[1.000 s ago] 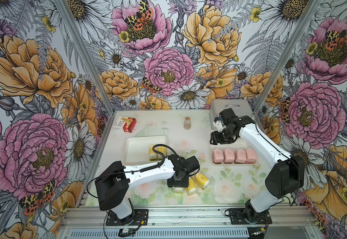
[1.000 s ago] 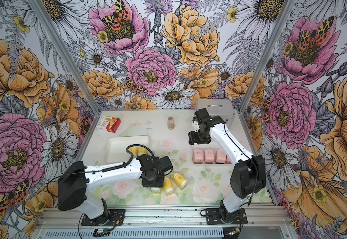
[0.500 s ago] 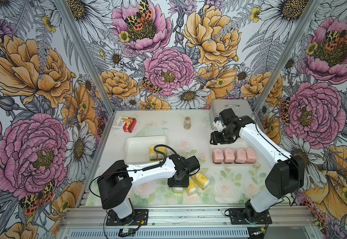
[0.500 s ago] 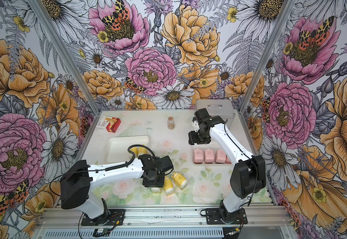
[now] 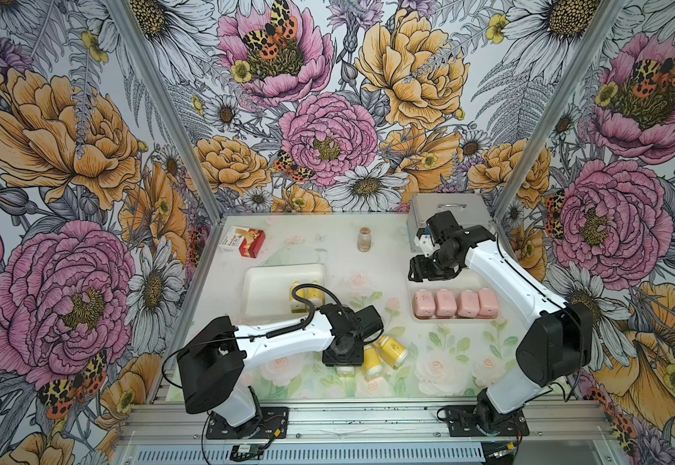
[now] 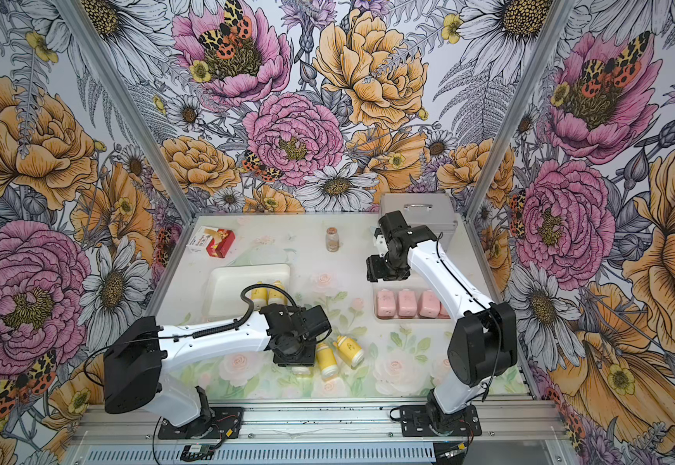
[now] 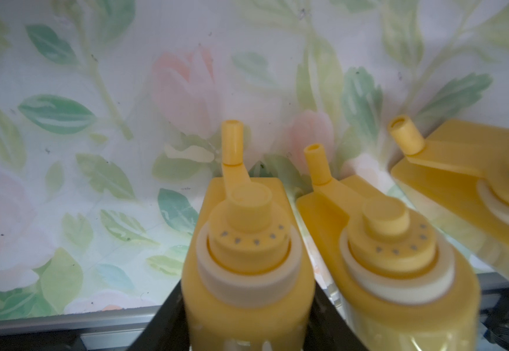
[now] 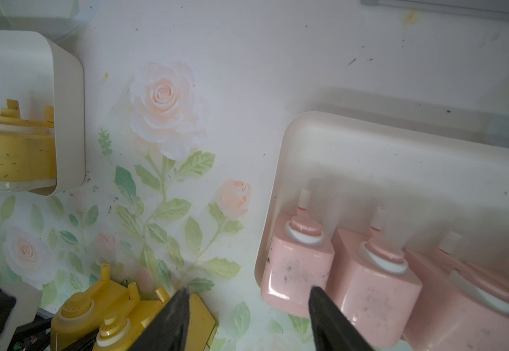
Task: Place the pencil sharpeners by color into the storage box
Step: Pick up the pencil sharpener from the center of the board.
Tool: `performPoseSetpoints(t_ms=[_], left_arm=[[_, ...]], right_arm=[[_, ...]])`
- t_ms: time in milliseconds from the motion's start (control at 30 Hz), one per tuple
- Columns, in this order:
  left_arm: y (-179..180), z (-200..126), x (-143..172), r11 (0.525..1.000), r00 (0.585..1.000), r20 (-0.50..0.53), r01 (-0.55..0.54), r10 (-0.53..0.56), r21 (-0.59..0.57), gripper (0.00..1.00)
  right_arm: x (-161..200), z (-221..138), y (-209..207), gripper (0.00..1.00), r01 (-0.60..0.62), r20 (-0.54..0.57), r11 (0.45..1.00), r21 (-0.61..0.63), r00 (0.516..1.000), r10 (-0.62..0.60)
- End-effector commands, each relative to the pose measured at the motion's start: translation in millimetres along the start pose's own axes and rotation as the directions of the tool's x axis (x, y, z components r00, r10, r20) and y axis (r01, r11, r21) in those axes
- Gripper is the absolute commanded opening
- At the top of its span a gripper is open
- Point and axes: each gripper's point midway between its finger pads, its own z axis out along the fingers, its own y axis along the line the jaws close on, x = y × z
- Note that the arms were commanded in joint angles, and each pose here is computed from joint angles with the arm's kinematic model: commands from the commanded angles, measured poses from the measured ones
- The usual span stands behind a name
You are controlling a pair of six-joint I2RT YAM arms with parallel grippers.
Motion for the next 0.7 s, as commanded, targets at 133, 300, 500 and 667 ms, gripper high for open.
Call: performPoseSetpoints(t_ms=[133, 300, 500, 667], left_arm=[[28.0, -5.9, 5.7, 0.997, 0.998, 0.001, 0.067, -0.067, -0.030, 0.23], [33.0, -13.7, 2.7, 0.996, 0.996, 0.020, 0.088, -0.088, -0.001, 0.23], [45.8, -24.2, -9.6, 0.992, 0.991, 0.050, 0.121, -0.122, 0.030, 0.23], [73.3, -44.9, -23.0, 0.986, 0.984, 0.076, 0.161, -0.164, 0.044, 0.23]], right_arm=[[-5.0, -5.9, 8.9, 0.64, 0.022, 0.032, 0.999, -0.029, 0.999, -0.022], [-4.9, -3.7, 9.9, 0.64, 0.025, 0.026, 0.999, -0.031, 0.999, -0.024], [-4.3, -5.4, 10.0, 0.64, 0.027, 0.029, 0.999, -0.029, 0.999, -0.026], [-3.6, -4.1, 10.5, 0.65, 0.028, 0.025, 0.999, -0.029, 0.999, -0.027]])
